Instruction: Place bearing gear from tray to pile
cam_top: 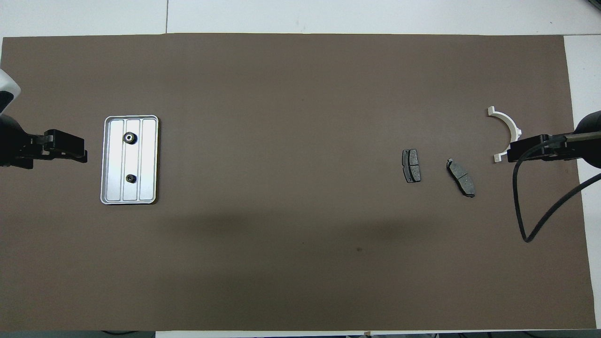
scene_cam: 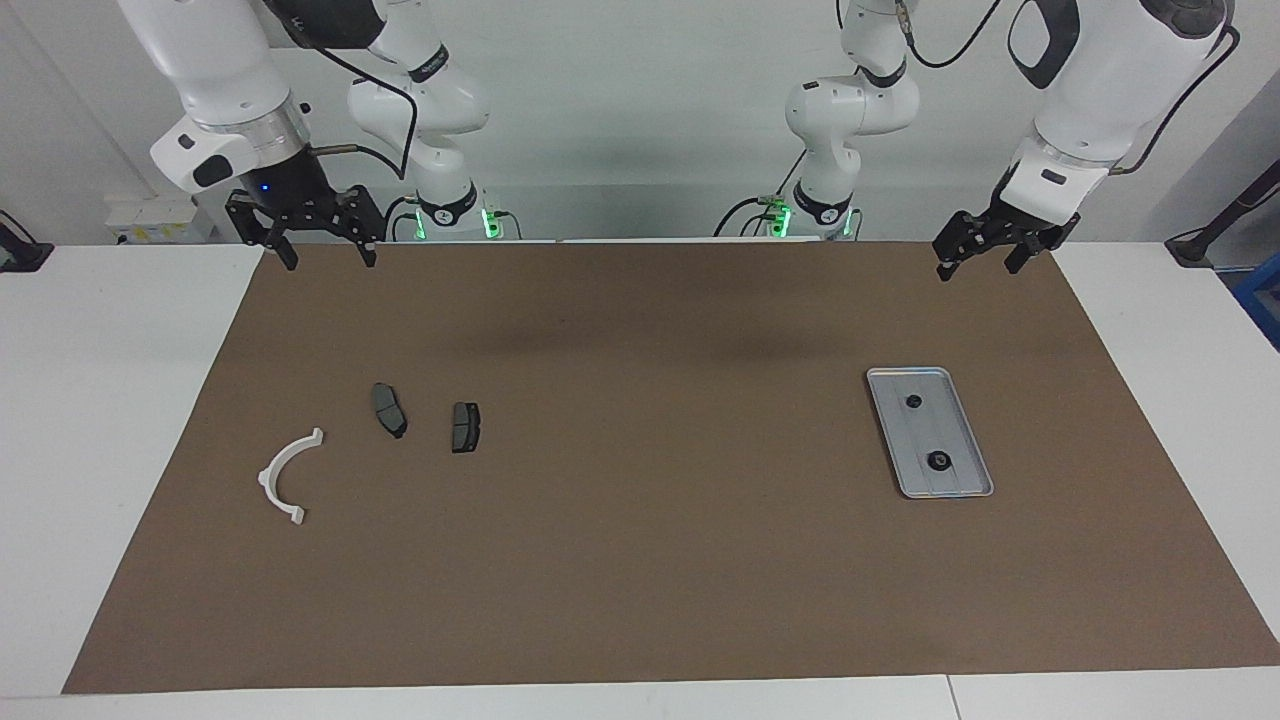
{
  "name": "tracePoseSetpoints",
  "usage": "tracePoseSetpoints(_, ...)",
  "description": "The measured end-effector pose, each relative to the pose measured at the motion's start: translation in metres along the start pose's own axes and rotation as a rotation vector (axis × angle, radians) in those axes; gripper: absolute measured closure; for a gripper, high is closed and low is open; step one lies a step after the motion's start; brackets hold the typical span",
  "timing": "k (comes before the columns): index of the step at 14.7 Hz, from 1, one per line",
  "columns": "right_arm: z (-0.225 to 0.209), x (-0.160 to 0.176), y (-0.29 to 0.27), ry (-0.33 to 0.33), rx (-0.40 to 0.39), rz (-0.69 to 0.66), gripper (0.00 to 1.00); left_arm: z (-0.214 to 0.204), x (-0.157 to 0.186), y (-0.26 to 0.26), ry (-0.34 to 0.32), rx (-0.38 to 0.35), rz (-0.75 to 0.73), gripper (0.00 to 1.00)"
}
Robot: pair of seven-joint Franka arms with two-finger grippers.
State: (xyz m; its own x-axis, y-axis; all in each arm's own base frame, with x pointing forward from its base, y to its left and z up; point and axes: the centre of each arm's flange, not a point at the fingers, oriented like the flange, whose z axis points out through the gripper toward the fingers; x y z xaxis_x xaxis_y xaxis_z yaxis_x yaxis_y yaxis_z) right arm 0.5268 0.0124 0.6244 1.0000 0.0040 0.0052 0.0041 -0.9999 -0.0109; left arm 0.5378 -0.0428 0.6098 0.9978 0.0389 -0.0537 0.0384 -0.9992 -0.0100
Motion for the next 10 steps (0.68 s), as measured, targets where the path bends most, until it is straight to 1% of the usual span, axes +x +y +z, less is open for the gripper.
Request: tracePoseSetpoints(10,-0.0001,0.0000,-0.0009,0.000,0.000,-0.002,0.00,0.0004,-0.0010,0.0041,-0.005,0.001,0.008,0.00)
